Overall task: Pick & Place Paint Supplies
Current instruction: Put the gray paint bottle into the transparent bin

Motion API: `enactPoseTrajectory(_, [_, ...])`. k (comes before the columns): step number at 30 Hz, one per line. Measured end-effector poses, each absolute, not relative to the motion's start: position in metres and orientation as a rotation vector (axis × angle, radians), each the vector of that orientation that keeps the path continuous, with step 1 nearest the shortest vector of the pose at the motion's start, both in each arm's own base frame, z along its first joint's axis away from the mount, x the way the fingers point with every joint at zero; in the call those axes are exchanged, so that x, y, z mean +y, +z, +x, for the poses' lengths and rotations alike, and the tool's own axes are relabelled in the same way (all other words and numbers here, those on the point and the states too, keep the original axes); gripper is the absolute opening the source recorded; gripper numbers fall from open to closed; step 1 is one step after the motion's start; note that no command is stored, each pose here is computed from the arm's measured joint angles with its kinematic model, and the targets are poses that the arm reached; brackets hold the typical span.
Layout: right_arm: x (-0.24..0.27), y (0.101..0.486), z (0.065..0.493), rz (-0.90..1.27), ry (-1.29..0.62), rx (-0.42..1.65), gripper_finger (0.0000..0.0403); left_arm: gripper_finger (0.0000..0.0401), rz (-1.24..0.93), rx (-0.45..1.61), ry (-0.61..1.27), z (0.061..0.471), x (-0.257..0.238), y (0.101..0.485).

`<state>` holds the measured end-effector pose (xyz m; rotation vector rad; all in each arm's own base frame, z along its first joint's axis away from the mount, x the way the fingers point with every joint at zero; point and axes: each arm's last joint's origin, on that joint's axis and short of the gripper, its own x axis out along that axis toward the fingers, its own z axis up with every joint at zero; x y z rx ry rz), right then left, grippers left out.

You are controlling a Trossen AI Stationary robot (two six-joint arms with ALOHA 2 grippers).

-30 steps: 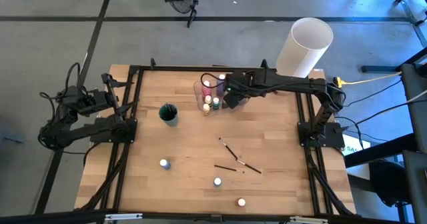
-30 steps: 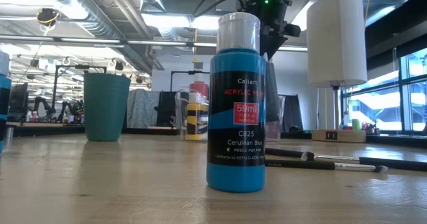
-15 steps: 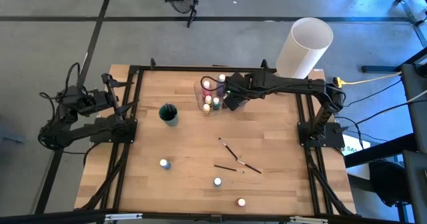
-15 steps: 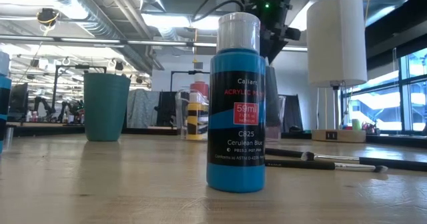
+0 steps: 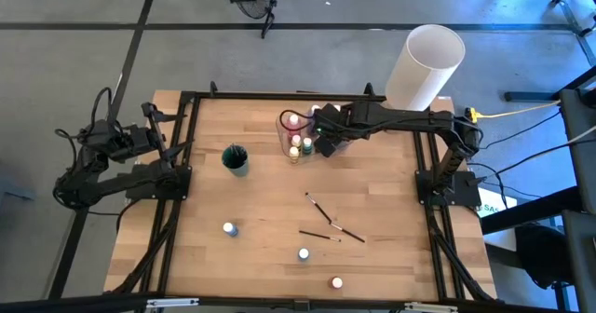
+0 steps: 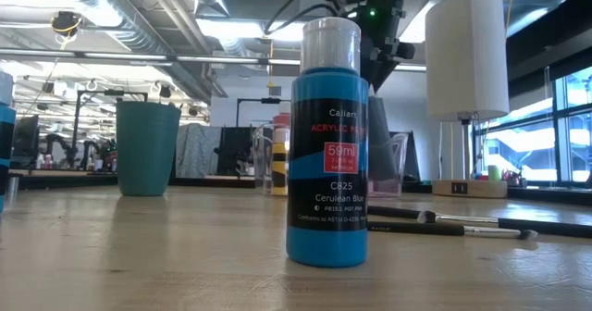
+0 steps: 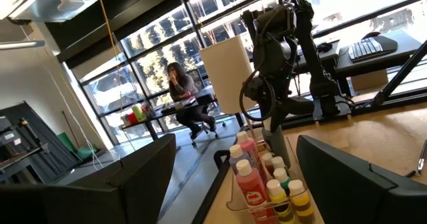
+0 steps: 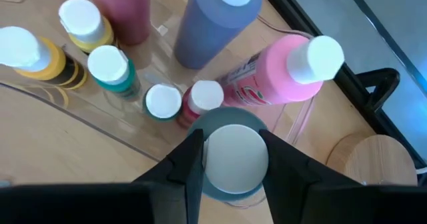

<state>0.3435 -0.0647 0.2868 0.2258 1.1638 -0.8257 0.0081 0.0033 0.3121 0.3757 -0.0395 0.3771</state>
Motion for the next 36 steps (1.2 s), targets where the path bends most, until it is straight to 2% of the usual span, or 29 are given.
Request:
enactPoseTrajectory(23, [-0.063,0.299,0.331,0.312,-0.823,1.173,0.0119,0.0308,0.393,-0.036,0.378,0.008,0.003,0.312])
enactPoseTrajectory(36, [-0.059,0.340,0.307,0.324,-0.773,1.018,0.0119,0.0308,0.392,-0.032,0.377,0.008,0.003,0.312])
